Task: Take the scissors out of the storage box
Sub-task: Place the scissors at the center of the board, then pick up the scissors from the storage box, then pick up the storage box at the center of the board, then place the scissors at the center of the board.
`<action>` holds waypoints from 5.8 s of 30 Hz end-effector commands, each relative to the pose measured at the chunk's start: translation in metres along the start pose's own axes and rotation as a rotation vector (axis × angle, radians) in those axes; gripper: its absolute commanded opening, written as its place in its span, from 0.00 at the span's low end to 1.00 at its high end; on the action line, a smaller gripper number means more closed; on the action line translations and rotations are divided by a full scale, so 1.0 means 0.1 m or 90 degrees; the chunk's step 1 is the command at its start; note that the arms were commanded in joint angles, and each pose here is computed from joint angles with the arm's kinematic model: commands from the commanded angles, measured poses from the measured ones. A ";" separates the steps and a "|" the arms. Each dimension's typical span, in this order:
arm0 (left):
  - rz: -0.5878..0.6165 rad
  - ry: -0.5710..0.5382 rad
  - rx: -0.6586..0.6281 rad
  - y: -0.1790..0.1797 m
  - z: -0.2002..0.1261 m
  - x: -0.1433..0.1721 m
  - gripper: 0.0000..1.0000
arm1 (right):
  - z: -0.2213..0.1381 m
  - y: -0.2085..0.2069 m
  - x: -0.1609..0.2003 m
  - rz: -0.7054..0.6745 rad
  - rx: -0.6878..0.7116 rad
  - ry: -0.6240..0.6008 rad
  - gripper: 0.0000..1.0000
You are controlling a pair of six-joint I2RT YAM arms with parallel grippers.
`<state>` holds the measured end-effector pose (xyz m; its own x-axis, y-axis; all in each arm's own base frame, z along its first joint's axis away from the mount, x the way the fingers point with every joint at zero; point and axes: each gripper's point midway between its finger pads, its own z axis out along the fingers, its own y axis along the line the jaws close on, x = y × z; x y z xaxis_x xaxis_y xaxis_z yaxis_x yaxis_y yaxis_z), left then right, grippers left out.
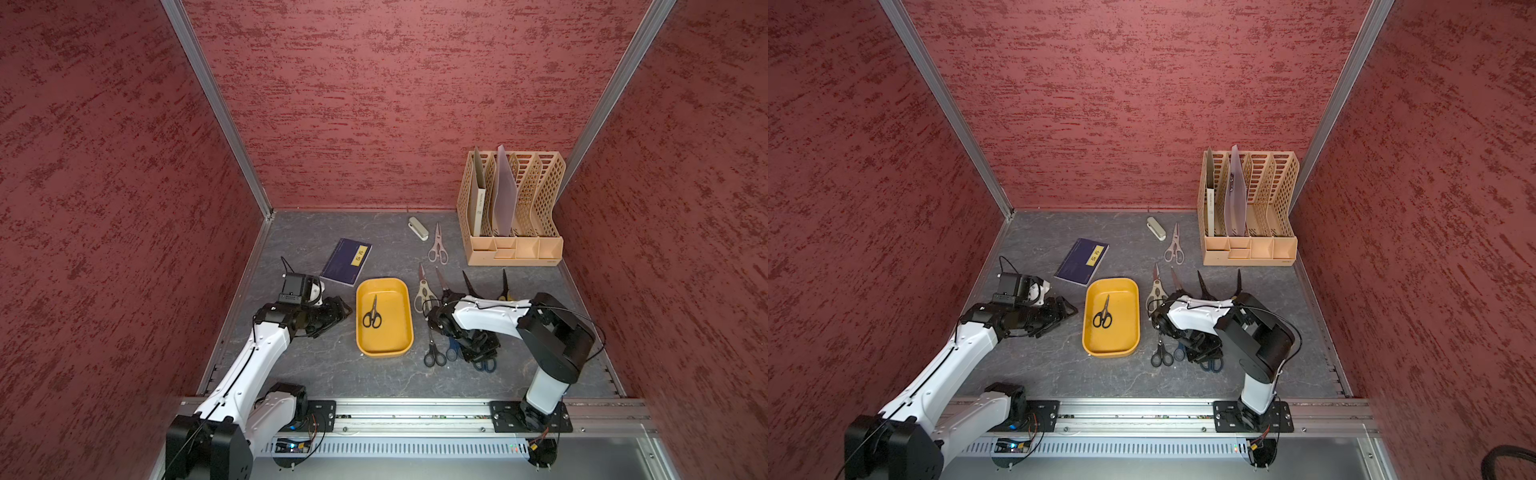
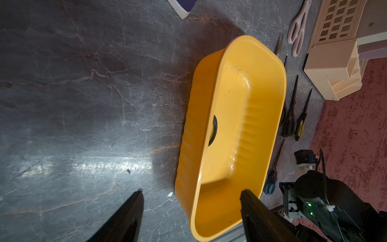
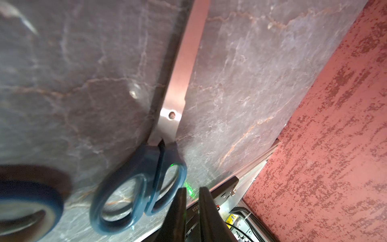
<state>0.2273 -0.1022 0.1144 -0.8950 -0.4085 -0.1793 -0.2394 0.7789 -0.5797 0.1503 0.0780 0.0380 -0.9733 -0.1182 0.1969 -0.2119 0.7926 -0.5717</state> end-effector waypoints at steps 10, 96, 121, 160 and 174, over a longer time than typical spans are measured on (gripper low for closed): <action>0.011 -0.001 -0.004 -0.01 0.00 -0.01 0.76 | -1.39 0.43 -0.59 0.152 -0.354 -0.176 0.31; -0.004 -0.035 -0.025 0.08 -0.13 0.13 0.77 | -1.98 2.34 -1.66 0.082 -0.443 -0.257 0.25; -0.003 -0.021 -0.042 0.09 -0.03 0.11 0.77 | -2.57 1.85 -1.61 0.051 -0.462 -0.370 0.00; 0.219 0.038 -0.231 -0.25 0.58 -0.20 0.00 | -1.70 0.55 -0.68 0.099 -0.408 -0.325 0.00; 0.103 -0.018 -0.220 0.40 -0.01 -0.33 0.01 | -1.58 1.24 -0.51 0.034 -0.442 -0.289 0.00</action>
<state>0.2486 -0.0596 0.0937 -0.9276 -0.2673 -0.2608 -0.2172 0.9543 -0.2054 0.1892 0.2555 0.0873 -0.9539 -0.1776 -0.2418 -0.1934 0.9802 0.0429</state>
